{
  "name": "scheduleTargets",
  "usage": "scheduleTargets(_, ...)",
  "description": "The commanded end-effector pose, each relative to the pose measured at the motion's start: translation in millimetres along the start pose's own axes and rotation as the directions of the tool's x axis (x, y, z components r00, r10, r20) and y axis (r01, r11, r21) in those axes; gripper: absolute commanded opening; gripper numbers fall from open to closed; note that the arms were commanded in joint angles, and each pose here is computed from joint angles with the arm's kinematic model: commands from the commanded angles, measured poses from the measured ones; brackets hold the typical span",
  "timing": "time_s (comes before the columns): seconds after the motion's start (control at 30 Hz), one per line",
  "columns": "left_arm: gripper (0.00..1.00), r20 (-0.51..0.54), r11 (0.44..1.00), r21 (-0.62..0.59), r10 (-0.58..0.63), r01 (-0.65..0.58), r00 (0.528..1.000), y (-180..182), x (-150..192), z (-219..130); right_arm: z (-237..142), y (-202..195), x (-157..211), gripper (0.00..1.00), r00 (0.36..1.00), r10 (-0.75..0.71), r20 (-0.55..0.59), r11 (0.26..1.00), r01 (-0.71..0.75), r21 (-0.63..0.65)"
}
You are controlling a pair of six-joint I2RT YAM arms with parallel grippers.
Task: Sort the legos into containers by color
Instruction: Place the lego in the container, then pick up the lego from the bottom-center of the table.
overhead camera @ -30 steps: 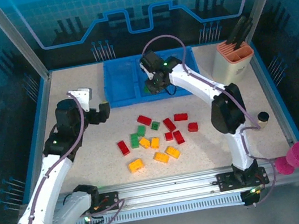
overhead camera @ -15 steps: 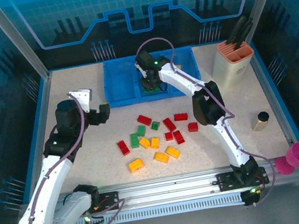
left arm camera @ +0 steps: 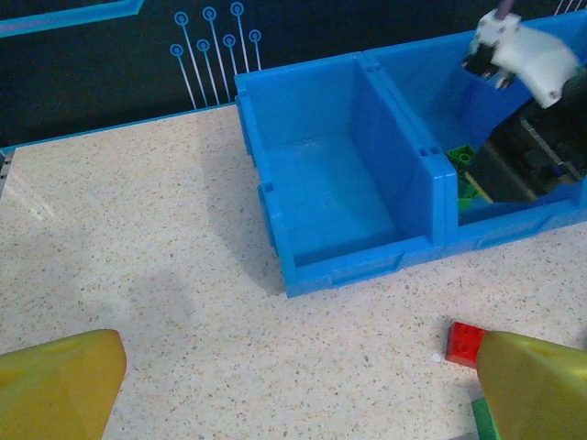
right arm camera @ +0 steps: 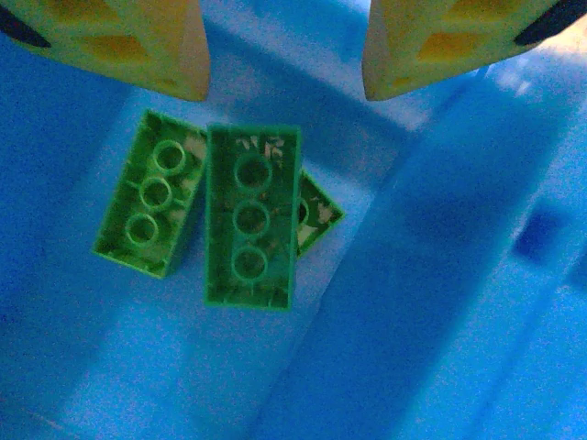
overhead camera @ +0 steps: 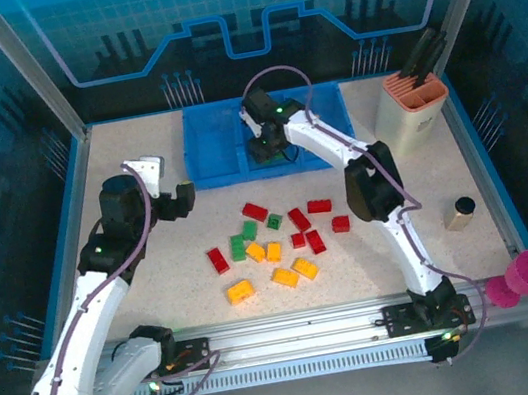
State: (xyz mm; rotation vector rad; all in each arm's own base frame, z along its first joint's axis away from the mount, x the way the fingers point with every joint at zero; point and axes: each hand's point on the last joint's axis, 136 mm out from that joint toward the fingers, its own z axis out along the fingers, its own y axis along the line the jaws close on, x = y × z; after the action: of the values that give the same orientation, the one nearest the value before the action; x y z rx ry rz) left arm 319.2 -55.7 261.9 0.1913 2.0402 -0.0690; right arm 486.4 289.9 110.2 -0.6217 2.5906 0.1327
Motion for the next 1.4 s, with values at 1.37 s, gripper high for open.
scheduleTargets(1.37,0.99,0.056,0.992,0.127,-0.023,0.016,0.998,-22,-7,-10,-66,-34,262,0.84,0.837,0.487,-0.249,0.873,-0.477,0.103)
